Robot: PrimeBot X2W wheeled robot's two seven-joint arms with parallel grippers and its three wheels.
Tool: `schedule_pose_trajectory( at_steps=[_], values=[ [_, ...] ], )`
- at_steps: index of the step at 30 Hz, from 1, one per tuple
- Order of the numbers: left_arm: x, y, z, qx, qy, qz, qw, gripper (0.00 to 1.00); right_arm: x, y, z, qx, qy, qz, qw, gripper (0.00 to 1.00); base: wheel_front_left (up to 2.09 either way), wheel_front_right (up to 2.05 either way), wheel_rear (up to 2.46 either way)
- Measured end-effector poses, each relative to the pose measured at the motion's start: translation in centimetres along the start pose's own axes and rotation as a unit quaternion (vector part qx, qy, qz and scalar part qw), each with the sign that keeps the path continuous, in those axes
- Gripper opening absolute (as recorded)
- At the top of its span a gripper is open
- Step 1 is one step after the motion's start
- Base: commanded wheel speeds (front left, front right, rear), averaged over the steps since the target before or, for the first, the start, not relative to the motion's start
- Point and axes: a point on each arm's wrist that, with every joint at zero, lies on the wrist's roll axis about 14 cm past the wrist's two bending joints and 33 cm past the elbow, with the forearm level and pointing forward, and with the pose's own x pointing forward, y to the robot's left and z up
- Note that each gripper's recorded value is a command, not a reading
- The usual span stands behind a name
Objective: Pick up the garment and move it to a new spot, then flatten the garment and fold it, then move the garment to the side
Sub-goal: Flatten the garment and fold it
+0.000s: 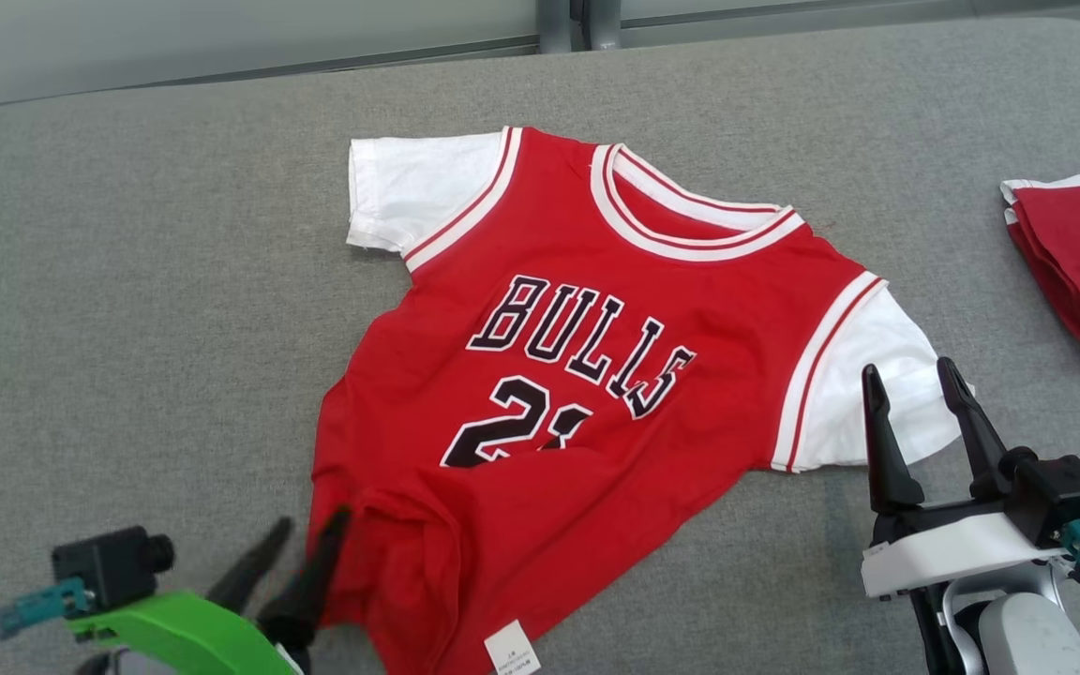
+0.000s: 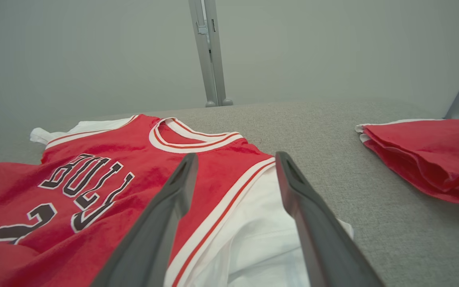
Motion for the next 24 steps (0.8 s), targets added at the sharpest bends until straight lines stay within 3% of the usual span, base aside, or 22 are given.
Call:
schedule_pose_trajectory(
  at_steps=[3,15,16,17,18,24],
  values=[
    [0.9,3.6,1.9,0.042,-0.012,0.068,0.997,1.00,0.1,0.0,0.0,0.003,0.000,0.000,1.000,1.00,0.00,0.00,0.00],
    [5.9,6.5,-0.9,0.079,0.094,0.090,0.988,1.00,-0.6,-3.0,0.5,0.002,-0.005,-0.046,0.999,1.00,0.00,0.00,0.00],
    [6.1,6.5,-1.1,0.077,0.100,0.087,0.988,0.71,-0.8,-3.3,0.5,0.002,-0.004,-0.050,0.999,1.00,0.00,0.00,0.00],
    [6.4,6.7,-1.1,0.081,0.103,0.088,0.987,0.09,-0.9,-3.5,0.5,0.001,-0.004,-0.054,0.999,1.00,0.00,0.00,0.00],
    [6.7,6.7,-0.9,0.085,0.102,0.084,0.988,0.00,-1.0,-3.7,0.4,0.001,-0.003,-0.058,0.998,1.00,0.00,0.00,0.00],
    [8.1,6.5,0.4,0.108,0.104,0.064,0.987,0.00,-1.4,-4.6,0.3,0.000,0.001,-0.071,0.997,1.00,0.00,0.00,0.00]
  ],
)
